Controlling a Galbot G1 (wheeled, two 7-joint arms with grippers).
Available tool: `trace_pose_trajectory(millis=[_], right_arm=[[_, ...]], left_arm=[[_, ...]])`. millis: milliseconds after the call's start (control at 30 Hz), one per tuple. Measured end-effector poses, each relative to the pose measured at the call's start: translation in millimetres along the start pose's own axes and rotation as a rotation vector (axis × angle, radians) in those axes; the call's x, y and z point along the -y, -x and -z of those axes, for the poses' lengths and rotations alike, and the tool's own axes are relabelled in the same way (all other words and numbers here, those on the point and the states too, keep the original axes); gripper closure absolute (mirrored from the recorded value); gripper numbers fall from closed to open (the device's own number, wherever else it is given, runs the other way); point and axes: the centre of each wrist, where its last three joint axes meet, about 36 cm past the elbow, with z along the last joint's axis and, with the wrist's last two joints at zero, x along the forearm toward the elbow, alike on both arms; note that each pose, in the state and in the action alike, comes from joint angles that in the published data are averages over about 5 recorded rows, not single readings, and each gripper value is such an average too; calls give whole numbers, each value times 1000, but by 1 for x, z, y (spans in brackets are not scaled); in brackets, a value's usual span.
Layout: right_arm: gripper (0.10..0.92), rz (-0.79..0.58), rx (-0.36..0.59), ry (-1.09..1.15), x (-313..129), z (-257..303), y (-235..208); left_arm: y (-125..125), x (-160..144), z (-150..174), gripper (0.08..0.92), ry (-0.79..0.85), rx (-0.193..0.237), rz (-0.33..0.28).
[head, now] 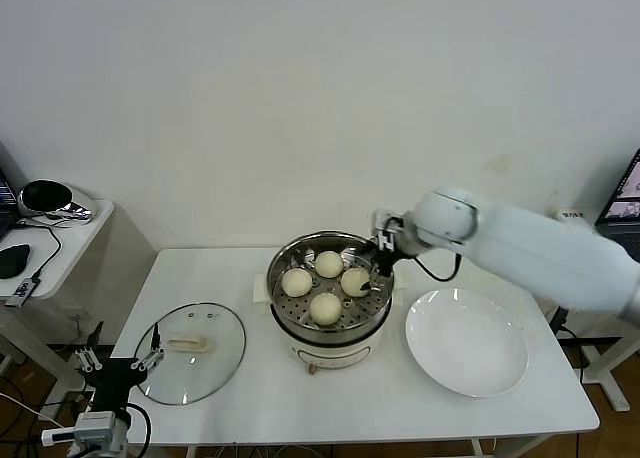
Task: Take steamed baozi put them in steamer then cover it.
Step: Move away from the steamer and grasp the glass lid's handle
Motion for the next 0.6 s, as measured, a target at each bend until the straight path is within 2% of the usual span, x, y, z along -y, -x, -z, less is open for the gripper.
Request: trace_pose_trajectory(millis=[300,600], right_arm=[[200,-223,311,127,-65,-70,0],[200,-471,587,215,-123,-117,12]], left_arm=[[1,4,-9,177,2,-2,7],[1,8,-25,177,45,-3,14]])
